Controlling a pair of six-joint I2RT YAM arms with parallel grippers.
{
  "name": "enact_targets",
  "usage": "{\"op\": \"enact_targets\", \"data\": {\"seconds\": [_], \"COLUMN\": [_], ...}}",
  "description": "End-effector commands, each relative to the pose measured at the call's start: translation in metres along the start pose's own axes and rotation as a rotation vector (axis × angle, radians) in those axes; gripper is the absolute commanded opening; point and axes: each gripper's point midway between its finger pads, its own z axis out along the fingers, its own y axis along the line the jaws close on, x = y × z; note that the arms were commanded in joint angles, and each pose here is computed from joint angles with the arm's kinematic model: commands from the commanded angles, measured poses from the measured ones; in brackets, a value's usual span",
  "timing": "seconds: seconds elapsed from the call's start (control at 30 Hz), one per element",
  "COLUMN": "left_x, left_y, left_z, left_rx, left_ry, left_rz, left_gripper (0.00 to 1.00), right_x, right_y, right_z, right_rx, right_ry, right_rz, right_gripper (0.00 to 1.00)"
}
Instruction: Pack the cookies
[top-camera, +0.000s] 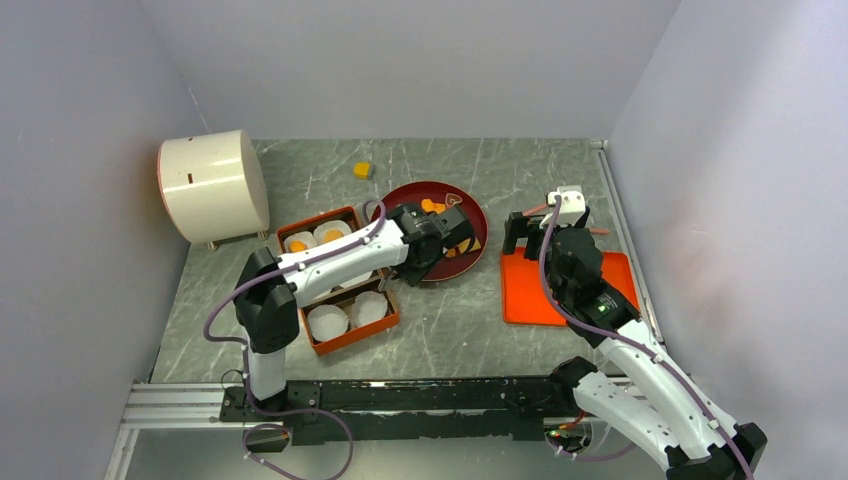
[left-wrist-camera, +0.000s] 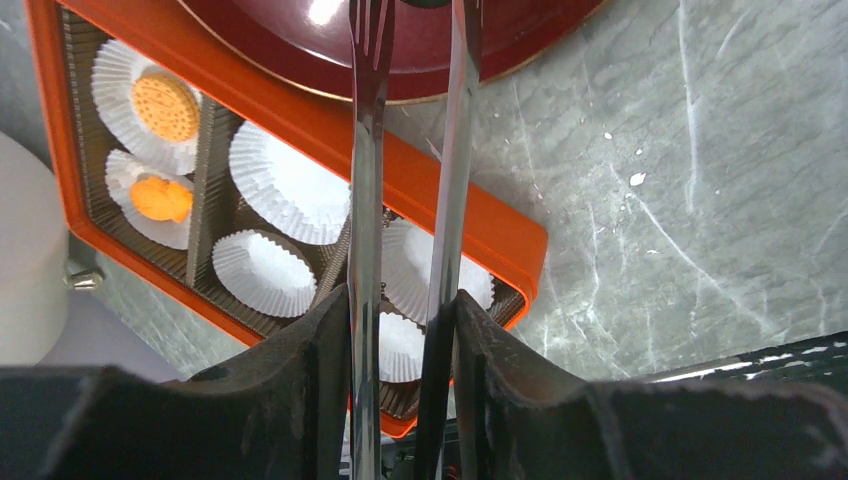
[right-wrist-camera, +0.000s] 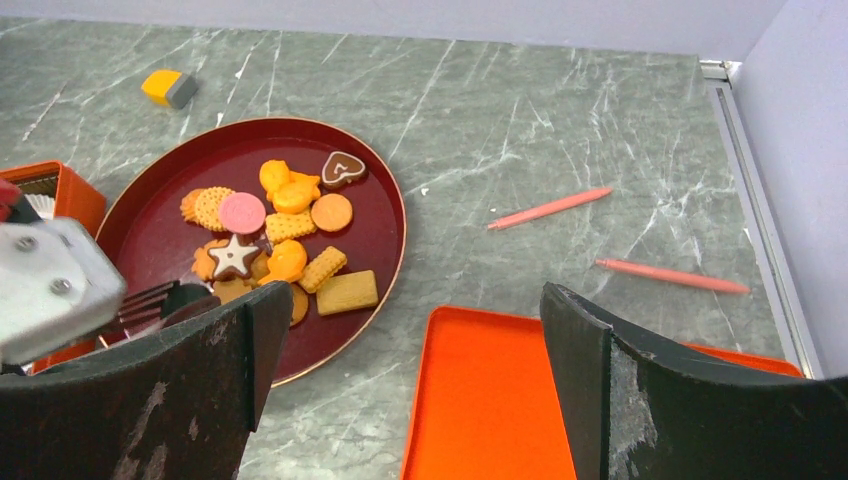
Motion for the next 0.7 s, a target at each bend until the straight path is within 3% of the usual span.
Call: {"op": "enact_targets", "data": {"seconds": [0.0, 0.67], "left_x": [-0.014, 0.030], "left_y": [0.017, 0.068], "left_z": [-0.028, -0.061], "left_rx": [-0.053, -0.139], "left_ry": [-0.061, -0.017], "left_rz": [-0.046, -0.214], "left_gripper": [0.36, 0.34], "right_x": [-0.013, -0.011], "right_y": [-0.001, 0.009], "right_z": [0.000, 0.005], "right_rx": [0.002, -0.036], "right_ry": [-0.046, -0.036], "right_rz": [0.005, 0.015], "right_gripper": [1.00, 1.00]}}
